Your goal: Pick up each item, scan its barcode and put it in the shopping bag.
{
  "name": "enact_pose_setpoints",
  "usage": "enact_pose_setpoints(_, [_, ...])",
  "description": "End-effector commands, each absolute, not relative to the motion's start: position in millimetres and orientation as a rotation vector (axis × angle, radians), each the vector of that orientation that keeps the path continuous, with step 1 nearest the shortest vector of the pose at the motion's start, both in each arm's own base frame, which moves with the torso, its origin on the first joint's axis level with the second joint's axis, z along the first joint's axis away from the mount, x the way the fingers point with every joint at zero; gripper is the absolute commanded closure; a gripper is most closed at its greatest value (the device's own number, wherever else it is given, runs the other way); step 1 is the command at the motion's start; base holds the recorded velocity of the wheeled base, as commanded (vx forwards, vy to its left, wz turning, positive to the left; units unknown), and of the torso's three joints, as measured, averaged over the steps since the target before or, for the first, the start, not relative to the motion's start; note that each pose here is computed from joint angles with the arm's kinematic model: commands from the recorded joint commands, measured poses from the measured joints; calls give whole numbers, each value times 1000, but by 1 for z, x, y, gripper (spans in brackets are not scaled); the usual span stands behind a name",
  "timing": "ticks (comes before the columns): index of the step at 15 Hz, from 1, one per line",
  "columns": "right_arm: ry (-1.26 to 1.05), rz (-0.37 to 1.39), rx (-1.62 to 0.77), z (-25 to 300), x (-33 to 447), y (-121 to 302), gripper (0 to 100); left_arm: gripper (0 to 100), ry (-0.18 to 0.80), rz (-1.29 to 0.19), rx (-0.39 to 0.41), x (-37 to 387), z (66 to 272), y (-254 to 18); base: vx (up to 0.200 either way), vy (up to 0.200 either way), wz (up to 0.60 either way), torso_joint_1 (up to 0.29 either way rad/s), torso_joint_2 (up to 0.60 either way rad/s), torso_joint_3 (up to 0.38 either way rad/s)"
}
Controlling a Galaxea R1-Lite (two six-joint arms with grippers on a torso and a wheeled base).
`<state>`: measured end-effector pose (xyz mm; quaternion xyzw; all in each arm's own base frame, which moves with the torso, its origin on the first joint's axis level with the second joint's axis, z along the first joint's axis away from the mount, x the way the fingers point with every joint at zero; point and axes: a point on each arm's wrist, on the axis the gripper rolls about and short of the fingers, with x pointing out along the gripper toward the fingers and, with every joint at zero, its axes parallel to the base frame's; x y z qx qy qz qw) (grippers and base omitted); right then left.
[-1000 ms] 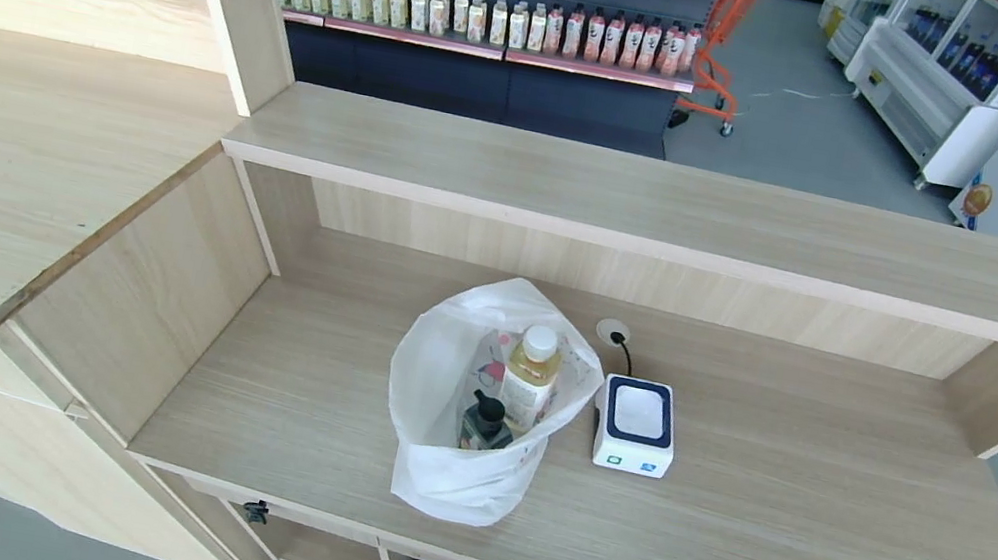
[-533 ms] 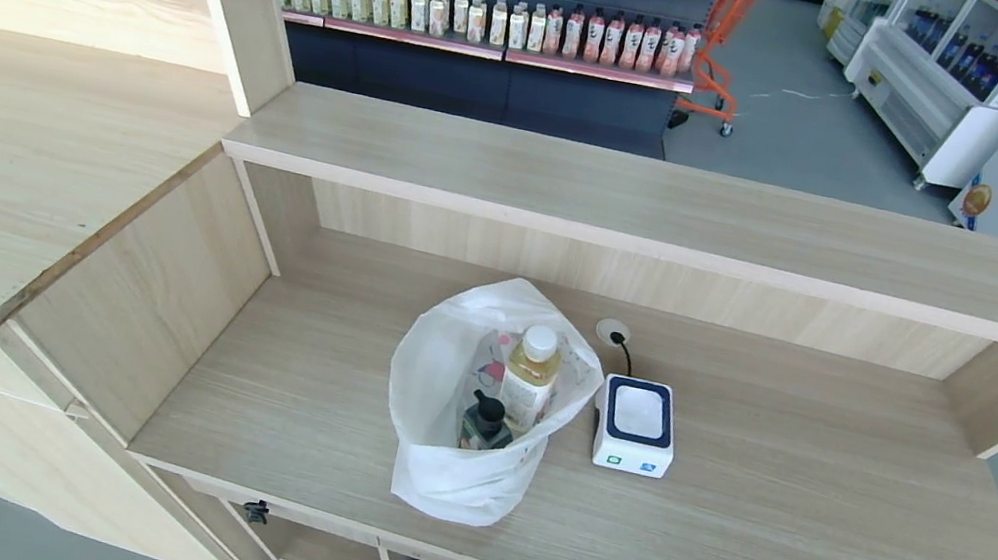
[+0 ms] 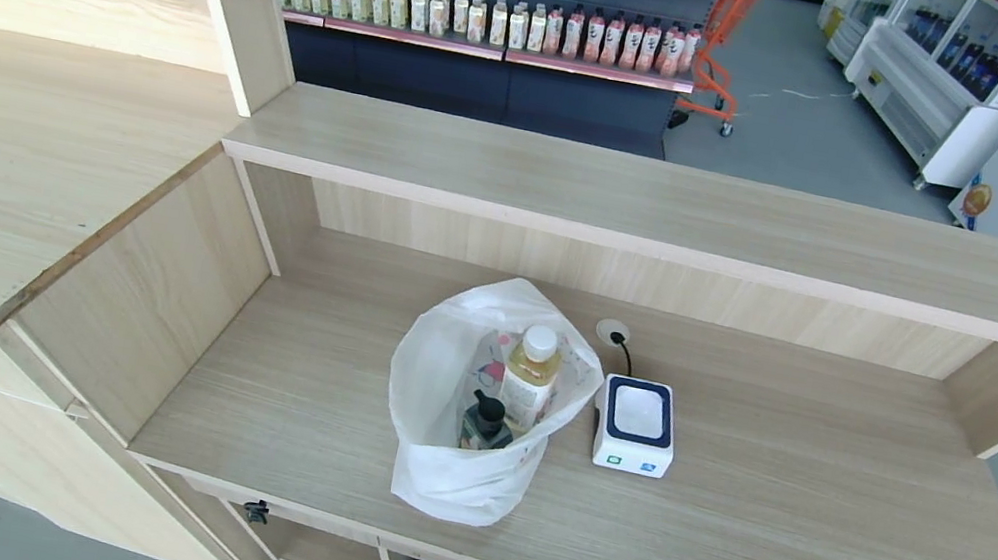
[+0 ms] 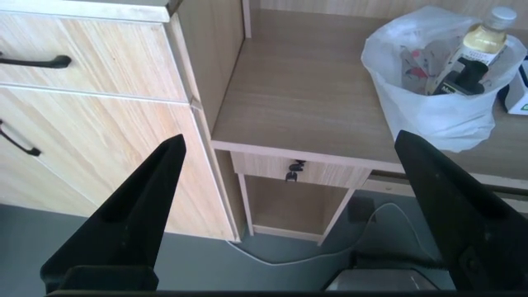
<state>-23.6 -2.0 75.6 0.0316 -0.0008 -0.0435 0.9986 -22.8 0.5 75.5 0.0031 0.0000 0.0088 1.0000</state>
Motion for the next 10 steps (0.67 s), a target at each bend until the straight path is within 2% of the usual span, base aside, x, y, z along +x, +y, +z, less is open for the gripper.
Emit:
enact_pose_setpoints(1, [5, -88, 64, 75, -23, -2, 100, 0, 3, 18, 6, -23, 76, 1, 0, 0, 0, 0, 0, 0])
enact_pose_setpoints(2, [5, -88, 61, 75, -23, -2, 100, 0, 6, 18, 6, -22, 76, 1, 0, 0, 0, 0, 0, 0])
enact_pose_setpoints(10, [5, -88, 58, 75, -23, -2, 100, 0, 5, 17, 14, -22, 76, 1, 0, -200, 0, 4, 1, 1])
